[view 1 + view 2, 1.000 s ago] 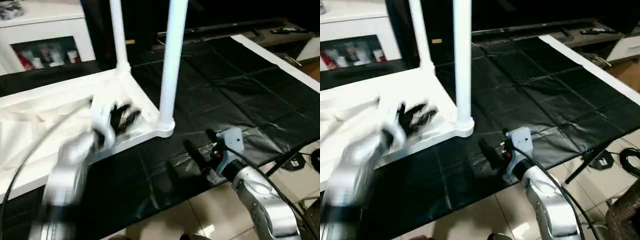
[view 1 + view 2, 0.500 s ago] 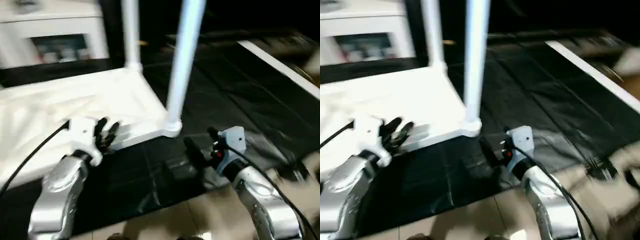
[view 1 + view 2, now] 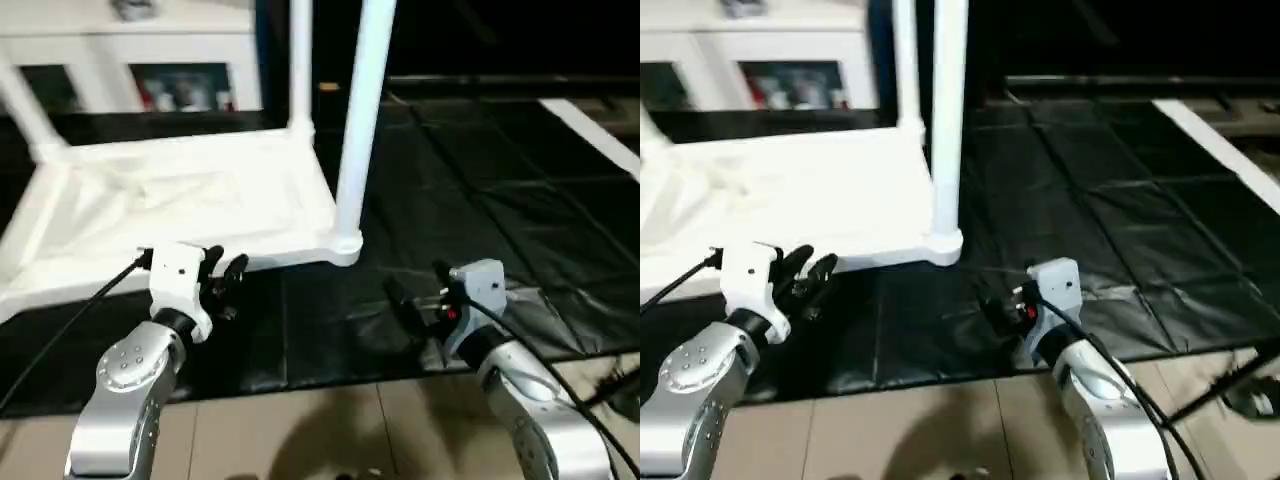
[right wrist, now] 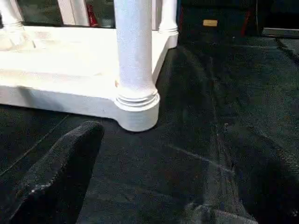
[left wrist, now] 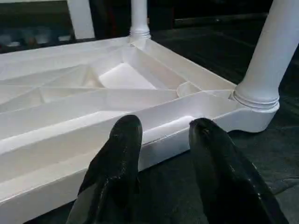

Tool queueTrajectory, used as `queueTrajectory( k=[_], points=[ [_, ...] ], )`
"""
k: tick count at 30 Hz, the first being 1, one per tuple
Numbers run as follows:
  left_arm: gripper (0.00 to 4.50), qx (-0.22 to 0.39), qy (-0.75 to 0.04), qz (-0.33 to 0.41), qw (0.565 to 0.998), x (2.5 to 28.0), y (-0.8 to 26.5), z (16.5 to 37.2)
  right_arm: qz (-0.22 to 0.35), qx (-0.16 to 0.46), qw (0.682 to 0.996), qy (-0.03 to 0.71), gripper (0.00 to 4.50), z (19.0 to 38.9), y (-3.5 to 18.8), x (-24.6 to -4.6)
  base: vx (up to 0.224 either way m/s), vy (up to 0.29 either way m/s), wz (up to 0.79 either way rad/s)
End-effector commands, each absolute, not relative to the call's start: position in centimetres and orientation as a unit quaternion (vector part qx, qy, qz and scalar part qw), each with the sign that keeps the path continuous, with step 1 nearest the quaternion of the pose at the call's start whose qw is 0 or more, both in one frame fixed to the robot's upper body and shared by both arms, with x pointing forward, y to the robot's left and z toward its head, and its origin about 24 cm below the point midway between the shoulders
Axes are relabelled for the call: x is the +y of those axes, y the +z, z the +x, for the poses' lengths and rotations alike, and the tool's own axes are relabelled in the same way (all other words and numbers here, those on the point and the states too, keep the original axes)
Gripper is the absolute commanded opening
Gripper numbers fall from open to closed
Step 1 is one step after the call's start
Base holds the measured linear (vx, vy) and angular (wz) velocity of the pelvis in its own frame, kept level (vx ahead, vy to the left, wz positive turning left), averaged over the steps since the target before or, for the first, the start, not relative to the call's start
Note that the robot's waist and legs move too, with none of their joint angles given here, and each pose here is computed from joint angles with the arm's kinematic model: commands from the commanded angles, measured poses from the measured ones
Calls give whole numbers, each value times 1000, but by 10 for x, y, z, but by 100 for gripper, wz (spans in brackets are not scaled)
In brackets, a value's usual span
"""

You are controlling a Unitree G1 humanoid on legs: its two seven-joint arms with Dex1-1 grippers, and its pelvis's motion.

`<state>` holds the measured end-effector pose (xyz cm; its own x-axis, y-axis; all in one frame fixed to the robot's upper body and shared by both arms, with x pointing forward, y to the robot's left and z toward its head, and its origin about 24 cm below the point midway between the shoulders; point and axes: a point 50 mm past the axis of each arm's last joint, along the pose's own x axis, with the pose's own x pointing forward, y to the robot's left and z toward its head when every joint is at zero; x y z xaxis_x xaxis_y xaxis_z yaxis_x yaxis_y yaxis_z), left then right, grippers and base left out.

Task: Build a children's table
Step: Rotate leg to tighten

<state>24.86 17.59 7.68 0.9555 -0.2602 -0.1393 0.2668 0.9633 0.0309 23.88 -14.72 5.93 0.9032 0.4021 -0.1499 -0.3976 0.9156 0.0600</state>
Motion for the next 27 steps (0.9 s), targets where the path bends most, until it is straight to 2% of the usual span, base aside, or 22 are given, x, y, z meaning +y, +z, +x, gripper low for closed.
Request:
queueTrajectory(
  k=[1,10,18,27],
  points=[
    [188,66,-128,25,989,177,80,250,16,80,975,207,450,239,60,-147,-66,-11,3],
    [188,70,-121,22,990,179,79,250,17,95,976,194,450,241,58,-149,0,28,4],
    [188,72,-121,21,990,180,79,250,17,99,976,194,450,241,56,-149,-2,261,9],
    [188,75,-124,27,989,180,80,252,20,105,977,185,450,239,52,-150,-41,216,-12]
  ],
)
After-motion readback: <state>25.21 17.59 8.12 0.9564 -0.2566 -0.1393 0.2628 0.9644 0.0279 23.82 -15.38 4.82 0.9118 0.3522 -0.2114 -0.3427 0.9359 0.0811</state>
